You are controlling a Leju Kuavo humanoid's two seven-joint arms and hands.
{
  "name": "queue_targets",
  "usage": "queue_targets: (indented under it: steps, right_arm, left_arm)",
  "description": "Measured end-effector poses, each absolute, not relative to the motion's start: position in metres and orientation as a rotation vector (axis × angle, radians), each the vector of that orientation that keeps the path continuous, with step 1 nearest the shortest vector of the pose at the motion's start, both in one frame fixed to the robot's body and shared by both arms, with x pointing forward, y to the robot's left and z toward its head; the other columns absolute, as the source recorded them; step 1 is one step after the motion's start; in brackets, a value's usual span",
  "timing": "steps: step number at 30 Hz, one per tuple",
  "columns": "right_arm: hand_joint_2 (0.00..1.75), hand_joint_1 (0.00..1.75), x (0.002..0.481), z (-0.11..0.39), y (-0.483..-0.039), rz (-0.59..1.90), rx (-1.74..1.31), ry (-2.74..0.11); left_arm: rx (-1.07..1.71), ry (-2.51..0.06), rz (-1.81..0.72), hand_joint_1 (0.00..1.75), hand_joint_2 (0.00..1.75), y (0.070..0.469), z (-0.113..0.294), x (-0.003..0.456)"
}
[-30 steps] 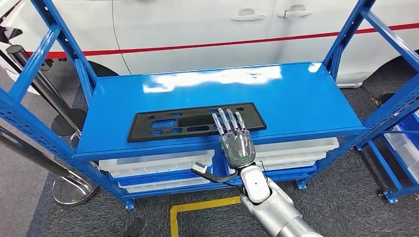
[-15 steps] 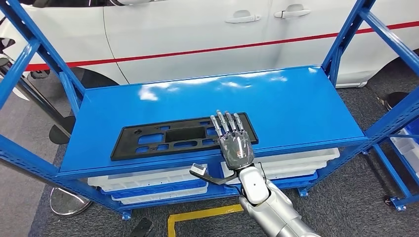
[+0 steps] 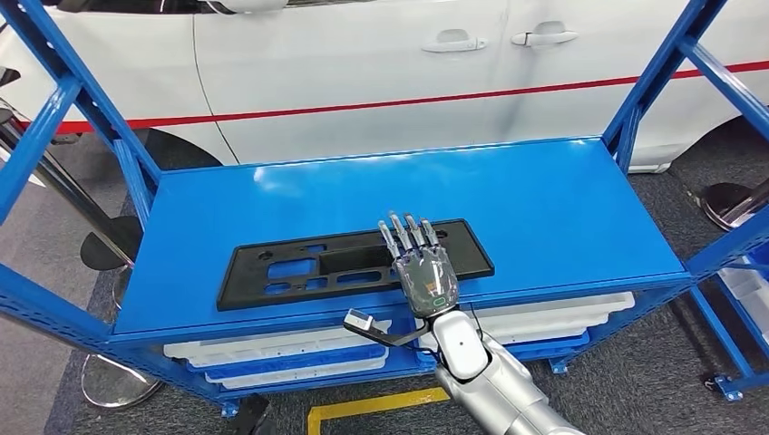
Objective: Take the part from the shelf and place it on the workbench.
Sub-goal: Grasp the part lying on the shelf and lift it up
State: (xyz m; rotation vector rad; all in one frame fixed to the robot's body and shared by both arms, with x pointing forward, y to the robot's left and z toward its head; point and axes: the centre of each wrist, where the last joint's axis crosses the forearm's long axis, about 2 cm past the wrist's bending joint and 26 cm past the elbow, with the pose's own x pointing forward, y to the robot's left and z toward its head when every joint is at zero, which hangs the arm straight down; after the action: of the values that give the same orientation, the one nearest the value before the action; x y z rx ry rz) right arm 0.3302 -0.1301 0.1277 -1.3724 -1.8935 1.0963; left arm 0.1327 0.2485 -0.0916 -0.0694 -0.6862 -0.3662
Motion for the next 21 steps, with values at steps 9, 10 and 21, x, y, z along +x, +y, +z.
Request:
queue_targets:
  steps: [9,10,21]
  right_arm:
    - [1.75,1.75,0.33,0.128,-0.131,1.108,-1.37,-1.906]
    - [1.75,1.75,0.33,0.129,-0.131,1.104,-1.371,-1.91]
    - [1.75,1.75,0.333,0.145,-0.13,1.046,-1.389,-1.963]
  left_arm:
    - [-0.063,-0.712,-0.345,0.0,0.0,0.249,-0.091,0.136]
    - [-0.061,-0.714,-0.342,0.0,0.0,0.249,-0.091,0.136]
    - [-0.044,-0.734,-0.319,0.0,0.0,0.251,-0.089,0.141]
